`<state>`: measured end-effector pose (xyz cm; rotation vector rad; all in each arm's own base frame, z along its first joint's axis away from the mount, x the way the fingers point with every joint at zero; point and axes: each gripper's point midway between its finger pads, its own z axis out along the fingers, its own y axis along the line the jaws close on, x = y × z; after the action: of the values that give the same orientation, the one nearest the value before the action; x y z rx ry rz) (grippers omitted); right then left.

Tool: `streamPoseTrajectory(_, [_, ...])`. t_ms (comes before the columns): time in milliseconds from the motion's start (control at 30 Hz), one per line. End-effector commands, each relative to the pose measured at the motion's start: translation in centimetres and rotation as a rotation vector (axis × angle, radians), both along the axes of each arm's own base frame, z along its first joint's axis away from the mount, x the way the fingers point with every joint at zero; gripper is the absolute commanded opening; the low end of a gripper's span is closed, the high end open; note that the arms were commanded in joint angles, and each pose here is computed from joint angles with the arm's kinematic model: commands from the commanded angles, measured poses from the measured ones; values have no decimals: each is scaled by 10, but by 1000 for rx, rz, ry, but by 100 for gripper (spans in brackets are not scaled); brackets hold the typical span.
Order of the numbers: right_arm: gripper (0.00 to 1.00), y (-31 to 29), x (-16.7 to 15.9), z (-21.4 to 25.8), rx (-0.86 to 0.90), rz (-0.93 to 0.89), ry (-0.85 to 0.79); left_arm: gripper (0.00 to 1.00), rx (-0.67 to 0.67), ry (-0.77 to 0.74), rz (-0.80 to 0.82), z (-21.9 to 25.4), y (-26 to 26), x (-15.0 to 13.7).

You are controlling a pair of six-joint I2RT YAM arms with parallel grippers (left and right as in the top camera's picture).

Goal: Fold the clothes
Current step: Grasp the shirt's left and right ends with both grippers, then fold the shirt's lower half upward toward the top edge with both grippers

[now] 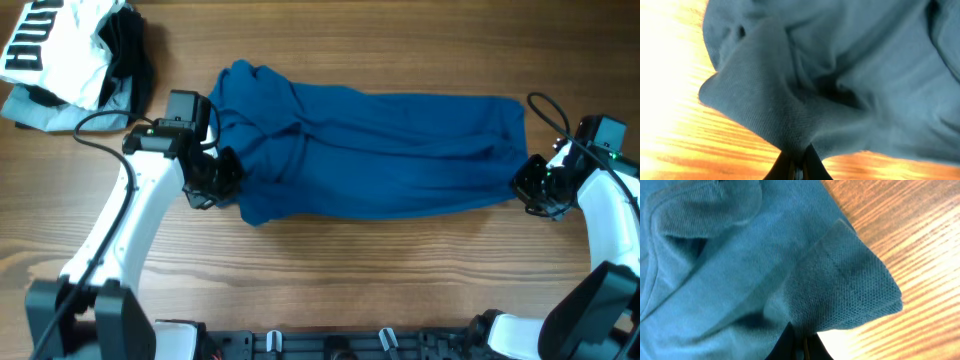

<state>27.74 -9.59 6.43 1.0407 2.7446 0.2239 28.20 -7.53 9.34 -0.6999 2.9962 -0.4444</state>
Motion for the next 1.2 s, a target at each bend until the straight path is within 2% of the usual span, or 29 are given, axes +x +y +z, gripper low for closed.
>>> streamPoseTrajectory(0, [4,-6,21,8,2,-2,-51,4,7,-7,48,-23,13,26])
streamPoseTrajectory(100, [4,-11,33,14,-15,-1,-90,4,-31,-60,50,-27,14,45])
streamPoseTrajectory(167, [4,-14,39,16,-28,0,-116,4,-36,-151,54,-13,14,70])
streamPoseTrajectory(367, [4,2,58,21,-28,59,-179,4,-48,-332,50,18,12,116])
streamPoseTrajectory(533, [4,21,77,20,-33,107,-218,4,-50,-361,53,4,12,135])
streamPoseTrajectory(733, [4,16,86,-2,-43,98,-191,4,-52,-419,52,-15,11,163])
streamPoseTrajectory(900, [4,-1,93,0,-90,71,-220,4,-10,-535,70,-4,19,188])
streamPoseTrajectory(1100, [4,-6,107,7,-114,62,-283,4,19,-607,87,6,25,203])
streamPoseTrajectory(1167, [14,-11,121,14,-137,62,-345,66,26,-639,87,10,26,208])
